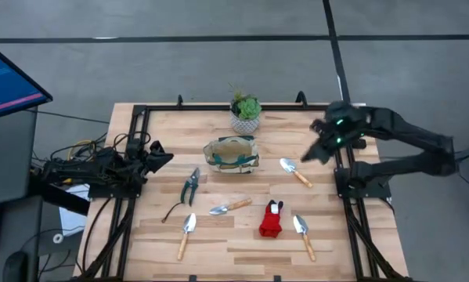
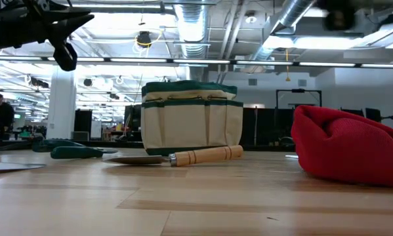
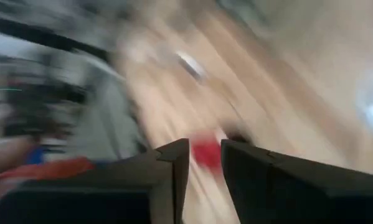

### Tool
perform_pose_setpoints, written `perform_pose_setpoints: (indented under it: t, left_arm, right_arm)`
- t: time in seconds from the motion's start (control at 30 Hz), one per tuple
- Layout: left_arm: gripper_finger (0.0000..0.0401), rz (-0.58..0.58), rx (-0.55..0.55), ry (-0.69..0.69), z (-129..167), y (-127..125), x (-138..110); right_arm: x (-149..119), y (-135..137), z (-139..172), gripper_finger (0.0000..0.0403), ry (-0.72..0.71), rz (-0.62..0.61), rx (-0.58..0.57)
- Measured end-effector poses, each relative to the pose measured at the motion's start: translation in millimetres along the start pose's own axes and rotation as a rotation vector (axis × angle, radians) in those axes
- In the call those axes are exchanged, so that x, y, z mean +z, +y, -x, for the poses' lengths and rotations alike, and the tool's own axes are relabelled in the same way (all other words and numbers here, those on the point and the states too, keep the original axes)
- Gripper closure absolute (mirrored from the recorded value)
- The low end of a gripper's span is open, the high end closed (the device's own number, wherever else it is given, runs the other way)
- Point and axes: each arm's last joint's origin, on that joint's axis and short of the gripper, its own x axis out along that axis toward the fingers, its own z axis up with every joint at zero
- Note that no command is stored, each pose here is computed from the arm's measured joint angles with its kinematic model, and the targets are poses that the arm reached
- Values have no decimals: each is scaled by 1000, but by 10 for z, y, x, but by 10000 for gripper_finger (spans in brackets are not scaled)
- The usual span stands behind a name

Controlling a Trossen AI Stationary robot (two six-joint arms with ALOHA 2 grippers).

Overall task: Pick & Place Garden tools in Gardening bag
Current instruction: Put the gloves into the gardening bag

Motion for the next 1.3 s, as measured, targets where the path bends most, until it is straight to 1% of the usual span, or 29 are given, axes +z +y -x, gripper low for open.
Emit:
perform_pose_setpoints:
  t: [0.07,0.1,0.13,0.23,0.33,0.43,0.5,0.6,0.7,0.8,0.87,1.03,1.13,1.2,1.3]
  left_arm:
    - [399,1,0,0,0,0,0]
    - [399,1,1,0,0,1,0]
    - [398,1,4,-2,0,1,0]
    - [394,2,17,-10,0,5,2]
    - [383,2,18,-10,0,6,2]
    - [364,2,18,-10,0,6,2]
    - [347,2,18,-10,0,6,2]
    - [319,5,21,-12,0,7,2]
    - [294,4,23,-11,0,8,2]
    - [271,4,24,-8,0,10,-2]
    - [258,4,25,-6,0,10,-3]
    - [232,11,25,-5,-1,11,-4]
    - [222,21,30,3,-7,15,-13]
    - [217,27,35,17,-15,21,-25]
    - [212,32,44,38,-31,30,-46]
  right_arm:
    - [-90,-15,-80,316,126,-149,-180]
    - [-138,-19,-129,317,172,-204,-263]
    - [-174,-2,-188,318,197,-238,-321]
    - [-262,110,-388,320,222,-259,-402]
    - [-348,270,-607,318,207,-251,-420]
    - [-434,430,-850,300,242,-241,-393]
    - [-487,518,-1028,274,252,-281,-393]
    - [-561,577,-1310,222,283,-299,-446]
    - [-611,546,-1581,172,300,-357,-565]
    - [-629,557,-1841,142,300,-367,-578]
    - [-635,571,-1989,131,278,-372,-568]
    - [-671,533,-2283,118,199,-399,-621]
    - [-660,512,-2416,115,132,-411,-630]
    - [-638,518,-2500,115,94,-414,-608]
    - [-649,468,-2638,115,77,-416,-636]
